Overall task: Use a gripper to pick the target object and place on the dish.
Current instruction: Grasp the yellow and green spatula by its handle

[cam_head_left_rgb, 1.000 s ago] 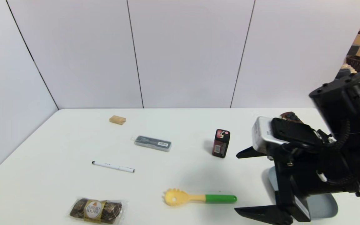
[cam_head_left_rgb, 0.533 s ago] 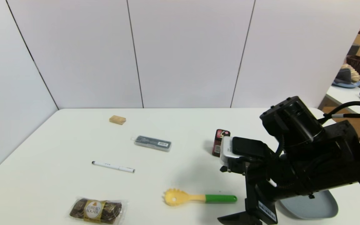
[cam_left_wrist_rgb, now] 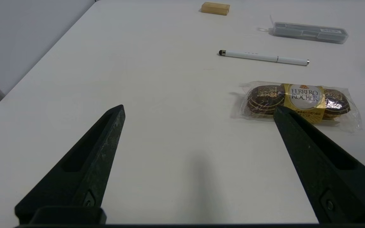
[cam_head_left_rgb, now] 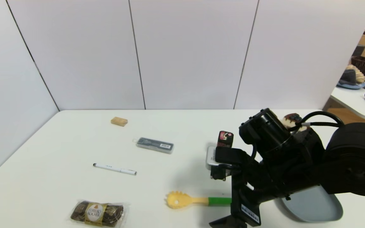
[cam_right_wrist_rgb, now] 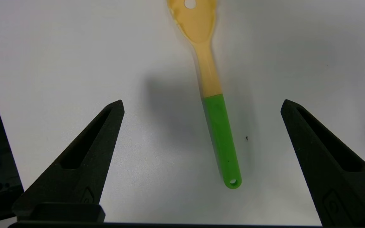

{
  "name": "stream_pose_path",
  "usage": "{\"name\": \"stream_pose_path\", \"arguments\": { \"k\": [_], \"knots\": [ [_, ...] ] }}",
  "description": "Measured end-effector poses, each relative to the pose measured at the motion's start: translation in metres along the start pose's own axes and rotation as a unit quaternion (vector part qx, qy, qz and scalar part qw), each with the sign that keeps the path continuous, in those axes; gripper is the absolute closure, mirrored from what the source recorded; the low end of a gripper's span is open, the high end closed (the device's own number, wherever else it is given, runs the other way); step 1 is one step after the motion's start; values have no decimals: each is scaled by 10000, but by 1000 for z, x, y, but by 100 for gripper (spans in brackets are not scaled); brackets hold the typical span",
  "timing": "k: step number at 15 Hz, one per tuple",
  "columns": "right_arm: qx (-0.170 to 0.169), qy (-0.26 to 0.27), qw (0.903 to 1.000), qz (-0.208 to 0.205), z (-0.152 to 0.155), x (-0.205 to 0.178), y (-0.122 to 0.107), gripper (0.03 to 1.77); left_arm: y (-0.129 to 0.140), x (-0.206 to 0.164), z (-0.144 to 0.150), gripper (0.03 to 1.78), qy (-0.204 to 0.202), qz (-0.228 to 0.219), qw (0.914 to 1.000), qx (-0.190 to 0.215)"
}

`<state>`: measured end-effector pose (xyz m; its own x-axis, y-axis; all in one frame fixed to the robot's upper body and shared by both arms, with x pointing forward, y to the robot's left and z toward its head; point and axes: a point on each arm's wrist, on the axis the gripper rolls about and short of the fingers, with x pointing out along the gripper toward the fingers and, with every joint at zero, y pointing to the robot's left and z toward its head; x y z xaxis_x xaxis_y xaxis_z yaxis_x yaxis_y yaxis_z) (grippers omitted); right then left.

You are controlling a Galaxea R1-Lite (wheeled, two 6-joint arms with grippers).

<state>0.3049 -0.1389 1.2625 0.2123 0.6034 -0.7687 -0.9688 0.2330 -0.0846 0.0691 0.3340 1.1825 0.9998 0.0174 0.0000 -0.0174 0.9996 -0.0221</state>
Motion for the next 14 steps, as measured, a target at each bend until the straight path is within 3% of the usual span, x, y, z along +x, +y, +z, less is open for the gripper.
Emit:
{"name": "stream_pose_path", "arguments": {
  "k": [14],
  "knots": [
    [-95,253,9996,117,8,47,-4,9,0,0,0,12,0,0,10000,-2]
  ]
}}
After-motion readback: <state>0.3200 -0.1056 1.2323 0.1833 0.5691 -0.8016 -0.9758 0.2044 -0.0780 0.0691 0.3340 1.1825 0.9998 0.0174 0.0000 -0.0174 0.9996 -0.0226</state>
